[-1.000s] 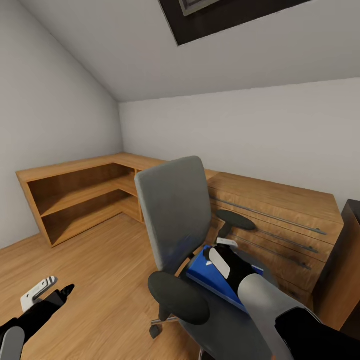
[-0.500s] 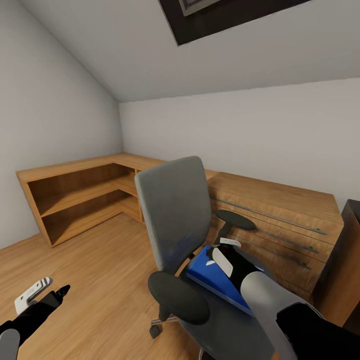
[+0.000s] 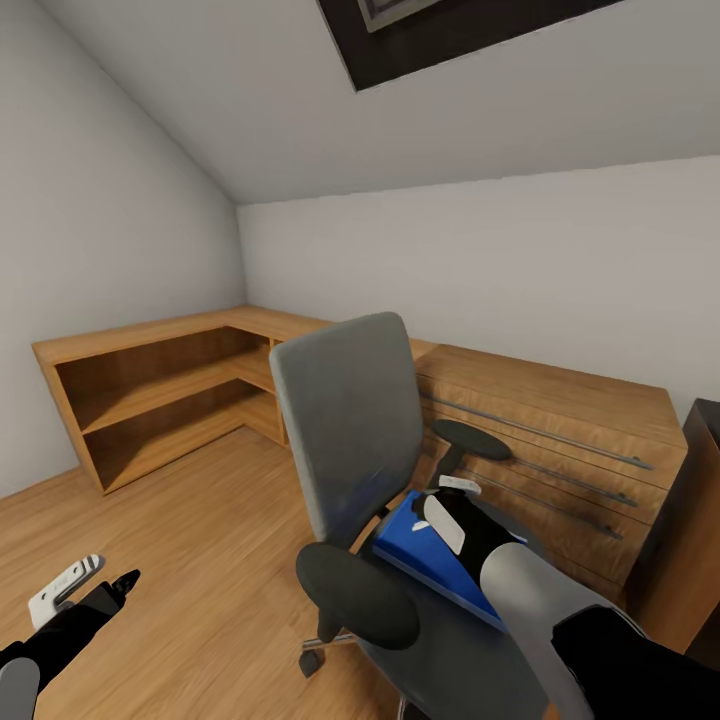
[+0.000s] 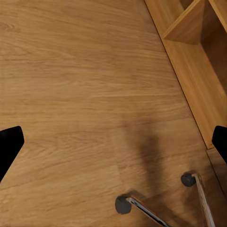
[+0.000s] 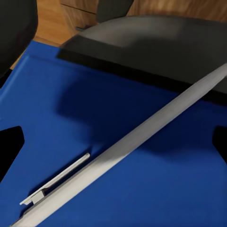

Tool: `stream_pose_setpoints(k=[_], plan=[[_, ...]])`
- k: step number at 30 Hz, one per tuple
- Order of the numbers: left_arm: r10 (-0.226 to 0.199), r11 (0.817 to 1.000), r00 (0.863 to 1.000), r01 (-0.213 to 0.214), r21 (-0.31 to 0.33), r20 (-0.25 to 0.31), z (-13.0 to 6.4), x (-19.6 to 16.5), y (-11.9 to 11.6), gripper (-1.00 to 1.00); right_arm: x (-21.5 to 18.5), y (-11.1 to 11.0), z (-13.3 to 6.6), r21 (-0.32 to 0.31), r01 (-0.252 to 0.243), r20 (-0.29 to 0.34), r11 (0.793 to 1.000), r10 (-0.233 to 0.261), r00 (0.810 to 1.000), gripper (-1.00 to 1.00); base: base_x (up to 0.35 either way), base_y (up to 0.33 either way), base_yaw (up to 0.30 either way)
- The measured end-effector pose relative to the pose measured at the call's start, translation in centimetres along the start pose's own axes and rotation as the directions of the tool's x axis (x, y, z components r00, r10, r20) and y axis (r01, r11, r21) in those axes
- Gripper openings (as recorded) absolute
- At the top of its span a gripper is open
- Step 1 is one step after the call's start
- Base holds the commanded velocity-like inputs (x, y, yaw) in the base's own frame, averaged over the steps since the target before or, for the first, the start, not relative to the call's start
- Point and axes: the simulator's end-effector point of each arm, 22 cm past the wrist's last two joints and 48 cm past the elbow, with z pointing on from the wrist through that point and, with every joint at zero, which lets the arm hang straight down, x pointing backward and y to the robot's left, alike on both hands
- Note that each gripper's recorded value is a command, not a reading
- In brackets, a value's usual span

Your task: In the bedroom, organize the workspace by keeping the computer under the desk, ensuring the monitor is on the desk, placing the keyboard on the desk next to the monitor, placing the mouse on the desk next to the keyboard, moving the folder from the swivel chair onto the desk next to the mouse, stacking the notebook on top of the folder with the pen on top of the notebook, and positioning the swivel chair next to the desk.

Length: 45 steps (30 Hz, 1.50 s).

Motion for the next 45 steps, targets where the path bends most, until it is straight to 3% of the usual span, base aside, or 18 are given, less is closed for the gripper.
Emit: stream_pose_setpoints(k=[45], plan=[[0.001,1.0,1.0,-0.001,-0.007,-0.005,0.18,0.17,0.27,1.0,0.79,-0.49,0.53,0.006,-0.007,-0.027,1.0,0.007,1.0,1.0,0.0,0.0,0.024]])
